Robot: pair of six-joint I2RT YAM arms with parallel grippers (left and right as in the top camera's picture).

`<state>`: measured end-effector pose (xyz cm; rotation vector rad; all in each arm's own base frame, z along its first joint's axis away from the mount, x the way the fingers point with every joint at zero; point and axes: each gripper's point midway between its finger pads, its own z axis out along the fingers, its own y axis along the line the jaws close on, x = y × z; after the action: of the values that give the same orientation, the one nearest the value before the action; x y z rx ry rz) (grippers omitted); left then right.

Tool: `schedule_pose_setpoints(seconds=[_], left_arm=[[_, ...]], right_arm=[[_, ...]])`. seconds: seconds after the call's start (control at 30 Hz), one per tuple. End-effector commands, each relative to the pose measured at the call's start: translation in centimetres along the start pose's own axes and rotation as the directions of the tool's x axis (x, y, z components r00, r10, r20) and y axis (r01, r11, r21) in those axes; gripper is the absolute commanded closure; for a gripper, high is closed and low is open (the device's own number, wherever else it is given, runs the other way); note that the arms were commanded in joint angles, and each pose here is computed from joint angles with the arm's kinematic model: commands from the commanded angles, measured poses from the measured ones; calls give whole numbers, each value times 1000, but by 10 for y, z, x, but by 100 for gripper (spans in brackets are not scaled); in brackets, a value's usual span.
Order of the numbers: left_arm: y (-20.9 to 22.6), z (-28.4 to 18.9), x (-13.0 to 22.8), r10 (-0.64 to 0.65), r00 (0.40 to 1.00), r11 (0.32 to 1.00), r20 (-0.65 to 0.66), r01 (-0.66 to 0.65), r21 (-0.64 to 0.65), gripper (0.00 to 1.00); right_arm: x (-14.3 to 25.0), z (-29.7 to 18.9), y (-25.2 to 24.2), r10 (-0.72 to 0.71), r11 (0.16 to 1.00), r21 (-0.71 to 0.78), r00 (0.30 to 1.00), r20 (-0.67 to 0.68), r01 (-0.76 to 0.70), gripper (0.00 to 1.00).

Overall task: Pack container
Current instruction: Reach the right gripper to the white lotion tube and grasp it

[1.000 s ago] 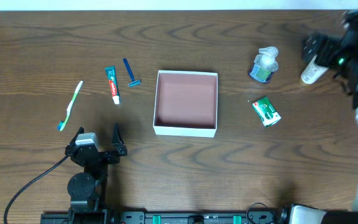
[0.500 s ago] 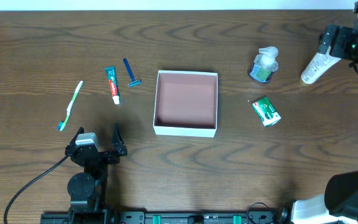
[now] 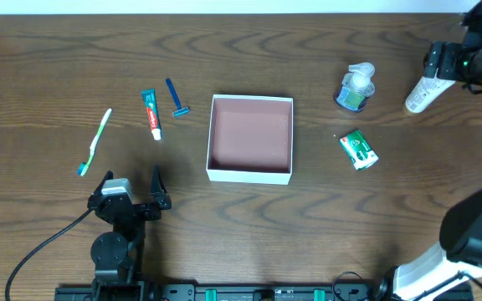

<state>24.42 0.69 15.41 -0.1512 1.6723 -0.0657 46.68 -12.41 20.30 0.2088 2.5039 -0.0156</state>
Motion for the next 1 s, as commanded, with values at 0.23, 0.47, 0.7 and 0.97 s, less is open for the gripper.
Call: schedule_pose_setpoints(seconds=[0.23, 0.47, 0.7, 0.97], left_arm=[[5, 1, 17, 15, 999, 1000, -45, -16, -21, 2], [5, 1, 17, 15, 999, 1000, -45, -16, -21, 2], [5, 1, 17, 15, 999, 1000, -45, -16, -21, 2], [5, 1, 17, 15, 999, 1000, -45, -16, -21, 2]], right_arm=[[-2, 13, -4, -10, 1000, -4, 1000, -4, 10, 37], [0, 13, -3, -9, 1000, -5, 1000, -11, 9, 50], [8, 13, -4, -5, 1000, -3, 999, -43, 5, 68], [11, 13, -6, -4, 1000, 13, 998, -58, 4, 89]])
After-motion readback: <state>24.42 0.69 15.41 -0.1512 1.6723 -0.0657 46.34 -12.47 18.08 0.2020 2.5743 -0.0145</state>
